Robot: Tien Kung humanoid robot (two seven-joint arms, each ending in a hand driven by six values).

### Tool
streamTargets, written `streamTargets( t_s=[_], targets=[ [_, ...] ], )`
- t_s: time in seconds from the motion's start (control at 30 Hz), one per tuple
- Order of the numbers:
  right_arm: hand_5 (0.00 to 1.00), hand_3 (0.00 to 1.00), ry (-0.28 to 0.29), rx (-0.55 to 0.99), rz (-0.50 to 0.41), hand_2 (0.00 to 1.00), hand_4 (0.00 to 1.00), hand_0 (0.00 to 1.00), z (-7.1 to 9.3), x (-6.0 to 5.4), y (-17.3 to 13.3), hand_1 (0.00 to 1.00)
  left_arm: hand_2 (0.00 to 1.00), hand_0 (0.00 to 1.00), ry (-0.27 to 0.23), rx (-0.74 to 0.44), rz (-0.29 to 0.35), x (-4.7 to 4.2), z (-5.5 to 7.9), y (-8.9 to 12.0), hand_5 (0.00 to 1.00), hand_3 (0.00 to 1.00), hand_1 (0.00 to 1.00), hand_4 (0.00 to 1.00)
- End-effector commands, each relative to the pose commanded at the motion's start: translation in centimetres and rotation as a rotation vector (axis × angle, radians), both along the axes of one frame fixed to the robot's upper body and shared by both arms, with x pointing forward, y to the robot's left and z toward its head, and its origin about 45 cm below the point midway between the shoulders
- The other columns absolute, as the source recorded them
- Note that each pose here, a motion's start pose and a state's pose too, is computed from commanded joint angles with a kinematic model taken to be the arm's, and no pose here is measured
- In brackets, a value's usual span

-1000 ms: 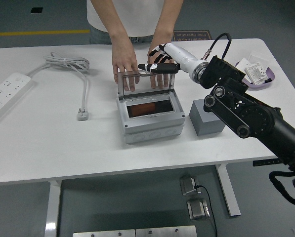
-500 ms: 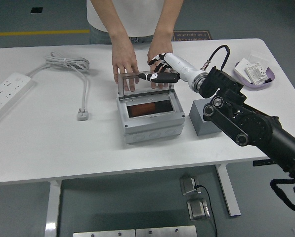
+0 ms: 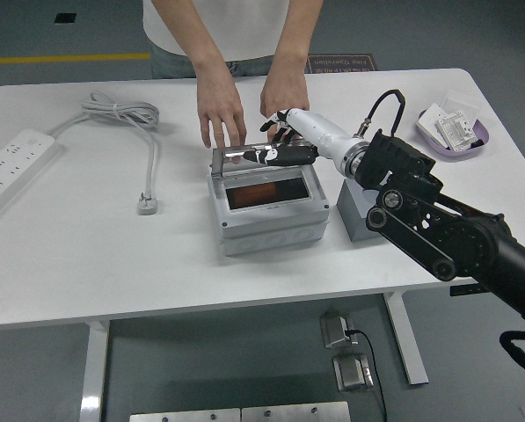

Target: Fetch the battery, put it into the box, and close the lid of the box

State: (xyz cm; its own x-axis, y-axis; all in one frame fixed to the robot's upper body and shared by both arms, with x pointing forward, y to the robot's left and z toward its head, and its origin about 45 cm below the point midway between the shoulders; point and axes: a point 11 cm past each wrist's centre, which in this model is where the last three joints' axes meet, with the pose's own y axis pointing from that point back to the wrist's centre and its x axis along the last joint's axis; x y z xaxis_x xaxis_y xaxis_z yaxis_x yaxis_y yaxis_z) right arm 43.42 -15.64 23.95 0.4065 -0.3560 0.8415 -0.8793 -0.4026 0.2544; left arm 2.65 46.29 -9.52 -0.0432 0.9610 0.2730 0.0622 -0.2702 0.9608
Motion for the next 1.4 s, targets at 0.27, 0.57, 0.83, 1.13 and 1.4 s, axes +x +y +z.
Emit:
streamTargets(
  t_s=[0.27, 0.57, 0.83, 1.13, 1.4],
  targets=[
    [0.757, 0.723, 0.009, -0.010, 0.017, 0.612, 0.967, 0.755, -0.4, -0.9, 0.3, 0.605, 0.651, 0.672, 0.002, -0.002, 0.004, -0.18, -0.1, -0.1, 0.373, 0.754, 0.678, 0.738],
    [0.745, 0.737, 0.005, -0.005, 0.043, 0.611, 0.954, 0.756, -0.7, -1.9, 1.0, 0.603, 0.651, 0.672, 0.004, -0.007, 0.008, -0.35, -0.2, -0.4, 0.375, 0.754, 0.678, 0.740],
    [0.742, 0.736, 0.010, -0.009, 0.051, 0.609, 0.951, 0.754, -1.1, -2.4, 1.2, 0.593, 0.651, 0.671, 0.003, -0.011, 0.006, -0.37, -0.3, -0.5, 0.376, 0.754, 0.678, 0.740],
    [0.742, 0.743, 0.020, -0.009, 0.044, 0.607, 0.949, 0.743, -1.7, -2.5, 0.9, 0.584, 0.650, 0.671, 0.005, -0.014, 0.004, -0.41, -0.3, -0.7, 0.373, 0.755, 0.678, 0.741],
    [0.744, 0.746, 0.016, -0.005, 0.033, 0.602, 0.949, 0.744, -1.6, -2.4, 0.5, 0.583, 0.649, 0.671, 0.009, -0.014, 0.003, -0.54, -0.3, -0.6, 0.372, 0.755, 0.678, 0.742]
  ],
)
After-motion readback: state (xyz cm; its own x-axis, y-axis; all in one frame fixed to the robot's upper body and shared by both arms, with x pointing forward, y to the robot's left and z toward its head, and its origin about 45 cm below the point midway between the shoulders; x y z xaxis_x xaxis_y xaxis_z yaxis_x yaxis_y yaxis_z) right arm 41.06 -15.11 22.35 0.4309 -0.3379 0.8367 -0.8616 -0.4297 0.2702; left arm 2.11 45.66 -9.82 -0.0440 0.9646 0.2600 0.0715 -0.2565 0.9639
